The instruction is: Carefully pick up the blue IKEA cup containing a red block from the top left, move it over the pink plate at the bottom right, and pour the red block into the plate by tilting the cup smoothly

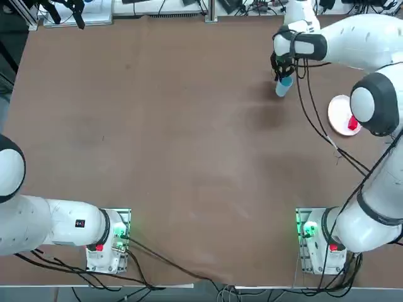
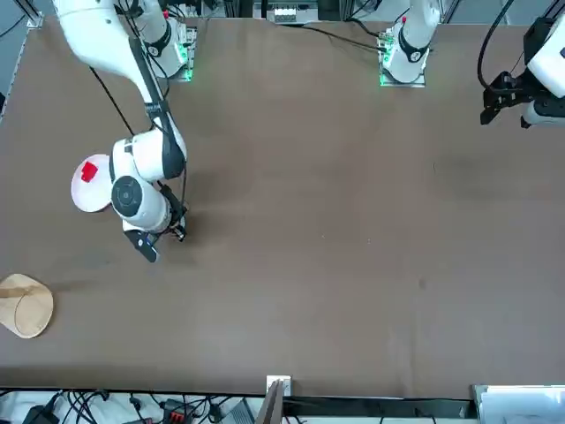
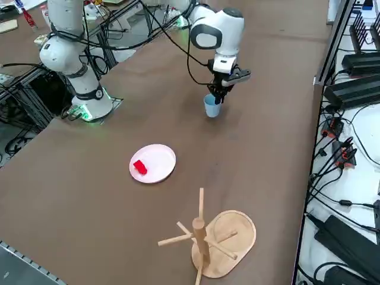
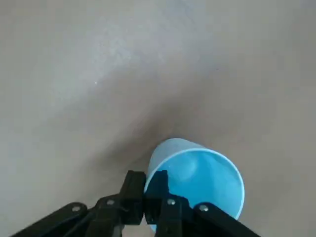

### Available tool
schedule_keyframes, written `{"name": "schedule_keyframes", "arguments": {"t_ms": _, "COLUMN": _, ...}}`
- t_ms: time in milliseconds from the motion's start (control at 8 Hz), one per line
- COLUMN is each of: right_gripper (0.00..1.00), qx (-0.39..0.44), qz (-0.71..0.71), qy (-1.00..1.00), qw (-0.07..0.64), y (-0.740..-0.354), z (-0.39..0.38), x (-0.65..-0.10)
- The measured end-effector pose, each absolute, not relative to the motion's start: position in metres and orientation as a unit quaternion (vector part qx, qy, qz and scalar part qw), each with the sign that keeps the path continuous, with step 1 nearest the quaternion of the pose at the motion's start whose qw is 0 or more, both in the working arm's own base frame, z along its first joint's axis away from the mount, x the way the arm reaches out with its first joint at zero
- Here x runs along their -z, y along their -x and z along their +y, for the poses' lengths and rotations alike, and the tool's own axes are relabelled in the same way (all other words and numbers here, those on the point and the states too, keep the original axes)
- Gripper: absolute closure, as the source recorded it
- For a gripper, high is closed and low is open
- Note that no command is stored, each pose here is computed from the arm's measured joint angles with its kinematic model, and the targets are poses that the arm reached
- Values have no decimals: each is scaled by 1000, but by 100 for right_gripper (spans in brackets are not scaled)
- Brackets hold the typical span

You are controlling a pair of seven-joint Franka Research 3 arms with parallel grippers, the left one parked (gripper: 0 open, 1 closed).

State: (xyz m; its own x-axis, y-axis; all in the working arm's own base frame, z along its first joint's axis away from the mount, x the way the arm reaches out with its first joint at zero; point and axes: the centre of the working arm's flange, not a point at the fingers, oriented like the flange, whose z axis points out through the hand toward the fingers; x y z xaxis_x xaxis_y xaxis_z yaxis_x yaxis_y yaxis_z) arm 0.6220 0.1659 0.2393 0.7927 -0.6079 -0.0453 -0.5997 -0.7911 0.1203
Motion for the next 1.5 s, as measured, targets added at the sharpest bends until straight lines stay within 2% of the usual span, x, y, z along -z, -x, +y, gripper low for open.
{"name": "schedule_keyframes", "arguments": {"t_ms": 375, "right_gripper": 95, "qx": 39, "qz": -321, "qy": -945, "qw": 51, "y": -623, "z": 167, "x": -239}}
{"name": "schedule_keyframes", "arguments": {"t_ms": 500, "right_gripper": 86, "qx": 38, "qz": -321, "qy": -945, "qw": 51, "y": -623, "z": 167, "x": -237}}
{"name": "schedule_keyframes", "arguments": {"t_ms": 625, "right_gripper": 82, "qx": 38, "qz": -321, "qy": -945, "qw": 51, "y": -623, "z": 167, "x": -234}}
{"name": "schedule_keyframes", "arguments": {"t_ms": 875, "right_gripper": 49, "qx": 37, "qz": -321, "qy": -945, "qw": 51, "y": -624, "z": 166, "x": -233}}
{"name": "schedule_keyframes", "arguments": {"t_ms": 1250, "right_gripper": 48, "qx": 15, "qz": -324, "qy": -945, "qw": 39, "y": -641, "z": 165, "x": -257}}
{"name": "schedule_keyframes", "arguments": {"t_ms": 1500, "right_gripper": 46, "qx": -1, "qz": -323, "qy": -946, "qw": 33, "y": -659, "z": 160, "x": -301}}
